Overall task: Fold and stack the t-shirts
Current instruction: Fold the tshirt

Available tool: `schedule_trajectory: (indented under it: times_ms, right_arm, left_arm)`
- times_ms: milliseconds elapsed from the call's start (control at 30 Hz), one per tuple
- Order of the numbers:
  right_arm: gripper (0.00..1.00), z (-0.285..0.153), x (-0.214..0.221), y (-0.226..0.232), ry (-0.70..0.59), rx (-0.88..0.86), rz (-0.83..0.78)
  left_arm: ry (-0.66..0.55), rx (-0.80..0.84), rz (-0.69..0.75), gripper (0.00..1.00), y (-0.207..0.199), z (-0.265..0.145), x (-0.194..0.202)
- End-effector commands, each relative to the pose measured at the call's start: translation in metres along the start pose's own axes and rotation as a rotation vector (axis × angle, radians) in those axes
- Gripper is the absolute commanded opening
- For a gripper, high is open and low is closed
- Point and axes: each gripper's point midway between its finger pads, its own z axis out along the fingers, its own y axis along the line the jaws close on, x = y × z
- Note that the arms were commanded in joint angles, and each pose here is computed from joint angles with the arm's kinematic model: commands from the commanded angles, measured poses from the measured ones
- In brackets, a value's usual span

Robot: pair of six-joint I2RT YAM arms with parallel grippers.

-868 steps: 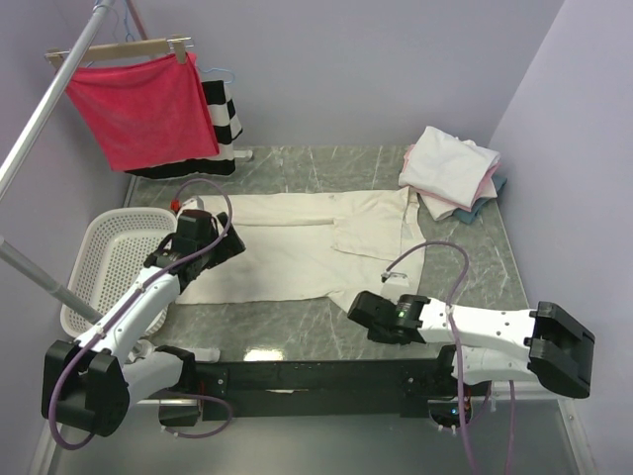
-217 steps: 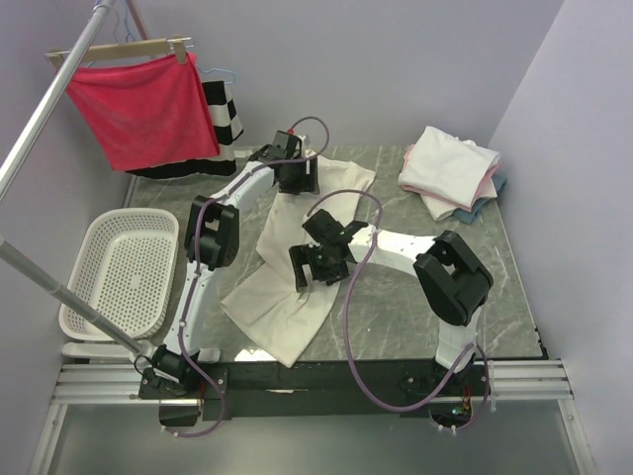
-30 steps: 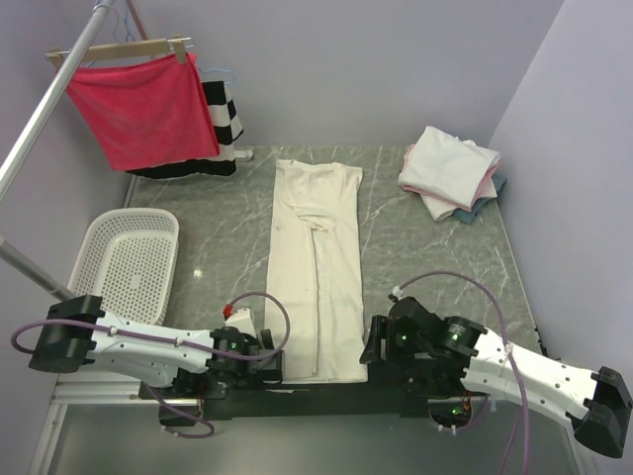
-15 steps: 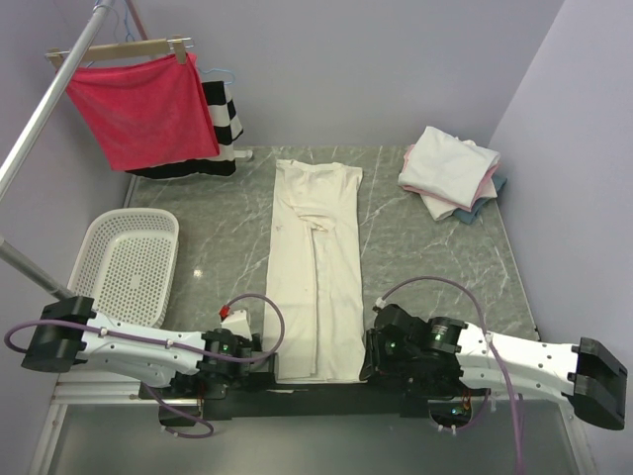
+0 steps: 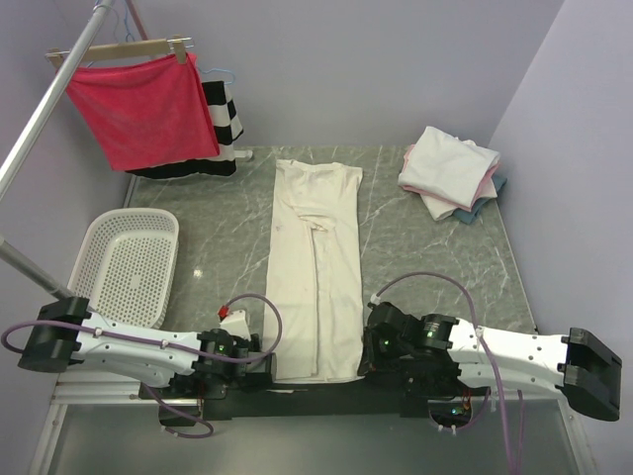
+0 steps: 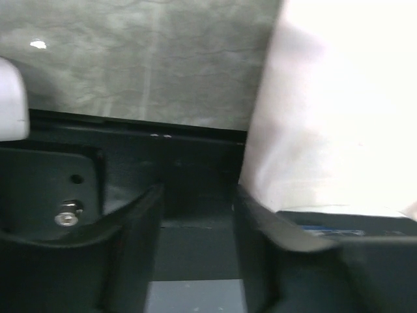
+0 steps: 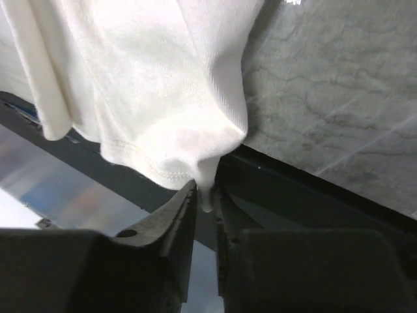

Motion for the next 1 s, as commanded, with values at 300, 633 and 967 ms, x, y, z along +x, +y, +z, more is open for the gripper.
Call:
schedule_trajectory:
  times_ms: [300,633,967]
  right_arm:
    - [0.39,-0.004,-0.011,0.007,-0.051,0.001,-0.017]
    - [0.39,-0.005,-0.013,0.006,-0.062,0.011,-0.026]
    - [0.39,-0.005,-0.012,0.005,-0.056,0.012,-0.025]
  left_arm:
    - [-0.046,0.322,-0.058,0.64,-0.094,-0.029,-0.006]
    - [-0.066,0.281,-0.067,0.64,-0.091,-0.038,-0.011]
    - [-0.034,0.095,-0.028,0.63,-0.054,-0.024,-0.001]
